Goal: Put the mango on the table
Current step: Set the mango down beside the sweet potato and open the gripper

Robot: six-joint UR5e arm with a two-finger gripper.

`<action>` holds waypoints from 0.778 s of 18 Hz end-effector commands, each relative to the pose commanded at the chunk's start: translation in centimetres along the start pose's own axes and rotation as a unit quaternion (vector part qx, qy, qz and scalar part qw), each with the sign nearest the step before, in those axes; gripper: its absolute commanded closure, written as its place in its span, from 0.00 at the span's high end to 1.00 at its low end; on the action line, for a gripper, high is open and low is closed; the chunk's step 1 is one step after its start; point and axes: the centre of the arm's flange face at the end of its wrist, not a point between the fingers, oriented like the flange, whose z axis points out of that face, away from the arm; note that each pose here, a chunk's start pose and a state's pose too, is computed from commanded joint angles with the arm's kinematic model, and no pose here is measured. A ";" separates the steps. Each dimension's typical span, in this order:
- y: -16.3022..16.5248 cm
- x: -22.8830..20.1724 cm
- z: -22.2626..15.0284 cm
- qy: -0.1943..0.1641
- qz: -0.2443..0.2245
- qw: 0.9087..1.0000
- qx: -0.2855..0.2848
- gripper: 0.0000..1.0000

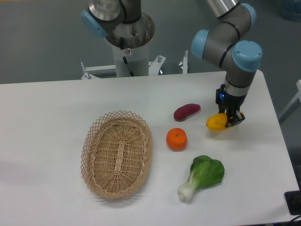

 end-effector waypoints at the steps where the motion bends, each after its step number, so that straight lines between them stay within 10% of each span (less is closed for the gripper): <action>1: -0.2 0.3 0.2 0.003 0.001 1.000 0.002 0.48; 6: 0.1 0.5 0.3 0.002 -0.009 1.000 0.004 0.51; 9: 0.2 0.3 0.1 -0.001 -0.010 1.000 0.003 0.94; 14: 0.1 -0.5 -1.1 -0.014 -0.047 0.999 0.000 1.00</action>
